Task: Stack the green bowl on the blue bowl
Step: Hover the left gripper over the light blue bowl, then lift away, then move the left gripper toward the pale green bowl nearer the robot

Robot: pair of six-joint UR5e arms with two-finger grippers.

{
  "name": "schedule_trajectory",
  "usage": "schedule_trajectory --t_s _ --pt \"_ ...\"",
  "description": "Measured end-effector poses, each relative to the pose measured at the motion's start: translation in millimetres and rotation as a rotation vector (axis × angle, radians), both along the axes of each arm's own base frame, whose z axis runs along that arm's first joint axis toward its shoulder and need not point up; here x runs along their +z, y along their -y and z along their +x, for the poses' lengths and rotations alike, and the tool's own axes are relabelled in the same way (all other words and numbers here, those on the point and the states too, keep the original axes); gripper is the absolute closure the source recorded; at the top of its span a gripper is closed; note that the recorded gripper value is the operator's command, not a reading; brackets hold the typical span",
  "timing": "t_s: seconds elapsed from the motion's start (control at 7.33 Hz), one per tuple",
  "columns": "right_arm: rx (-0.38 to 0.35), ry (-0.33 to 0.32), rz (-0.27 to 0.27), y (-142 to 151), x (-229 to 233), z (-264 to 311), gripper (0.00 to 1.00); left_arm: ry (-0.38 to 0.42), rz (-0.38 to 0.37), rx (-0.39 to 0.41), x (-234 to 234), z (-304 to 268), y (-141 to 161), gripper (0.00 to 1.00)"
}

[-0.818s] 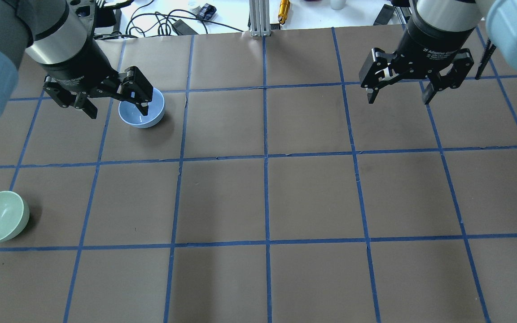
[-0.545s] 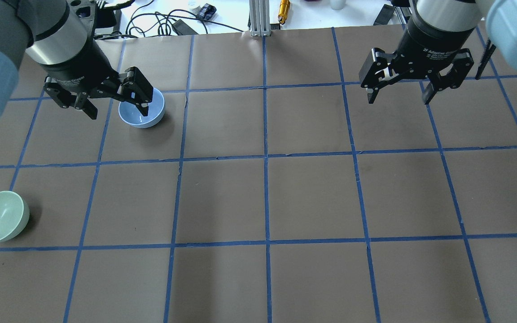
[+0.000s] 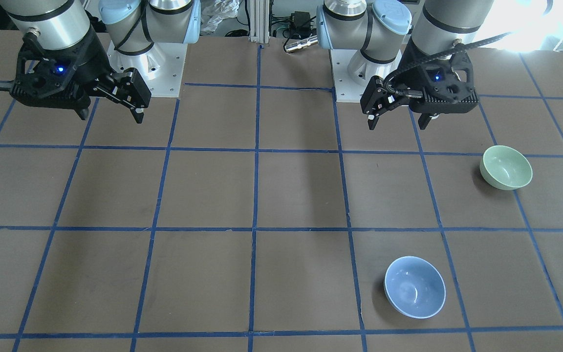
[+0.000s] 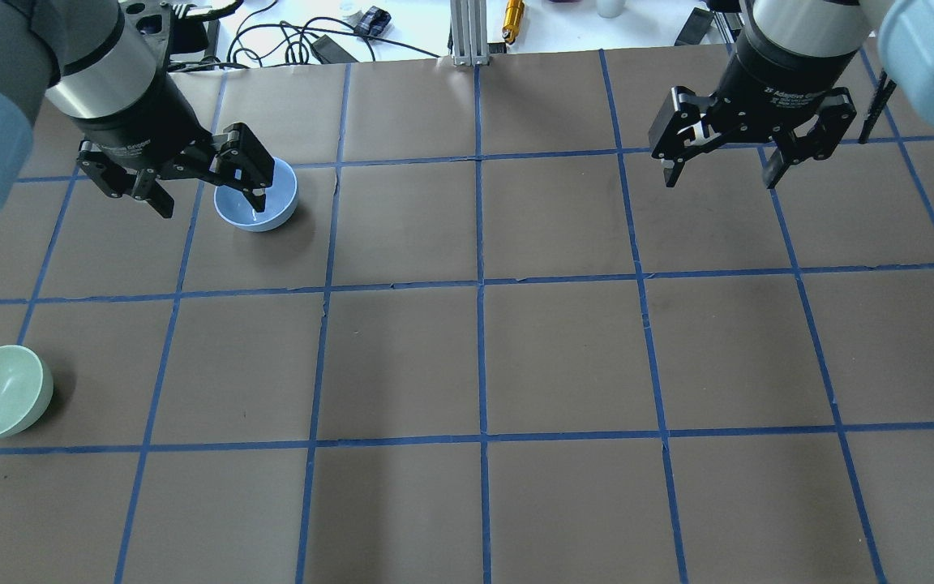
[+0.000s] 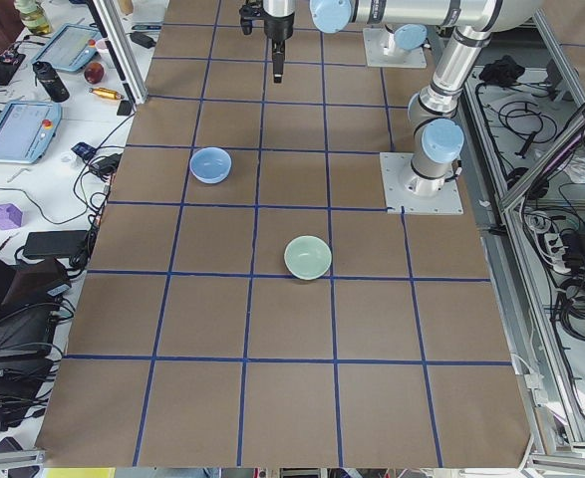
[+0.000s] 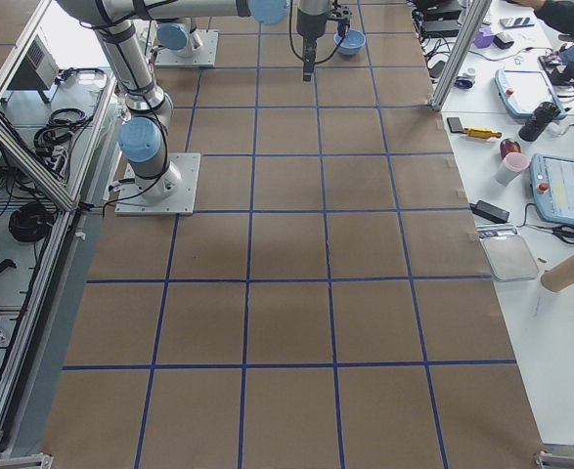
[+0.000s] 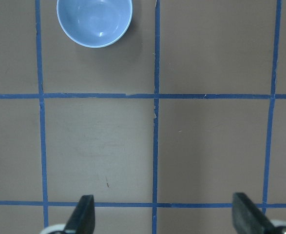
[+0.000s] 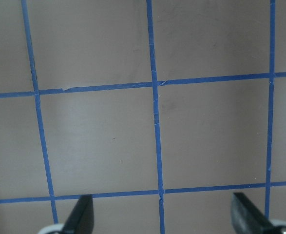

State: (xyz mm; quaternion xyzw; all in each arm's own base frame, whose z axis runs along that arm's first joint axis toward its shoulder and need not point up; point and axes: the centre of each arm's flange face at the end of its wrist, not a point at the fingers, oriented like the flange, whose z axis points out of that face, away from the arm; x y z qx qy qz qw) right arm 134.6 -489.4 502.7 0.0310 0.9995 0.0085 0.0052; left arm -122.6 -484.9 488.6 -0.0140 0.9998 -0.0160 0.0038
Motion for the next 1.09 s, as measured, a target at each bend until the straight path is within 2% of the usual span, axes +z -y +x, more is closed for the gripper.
schedule_trajectory --t_s 0.41,0.68,0.95,1.09 --pt "0.0 0.0 0.0 0.0 0.0 0.0 0.0 0.002 0.043 -0.025 -26.6 39.5 24.3 0.0" --pt "0.0 0.0 0.0 0.0 -0.2 0.0 0.0 -0.012 0.091 -0.043 -51.4 111.4 39.7 0.0" --pt "0.0 0.0 -0.001 0.1 0.2 0.0 0.0 -0.04 0.136 -0.044 -88.5 184.3 39.1 0.0" --pt "0.0 0.0 -0.001 0.1 0.3 0.0 0.0 -0.047 0.135 -0.058 -108.4 216.5 35.7 0.0"
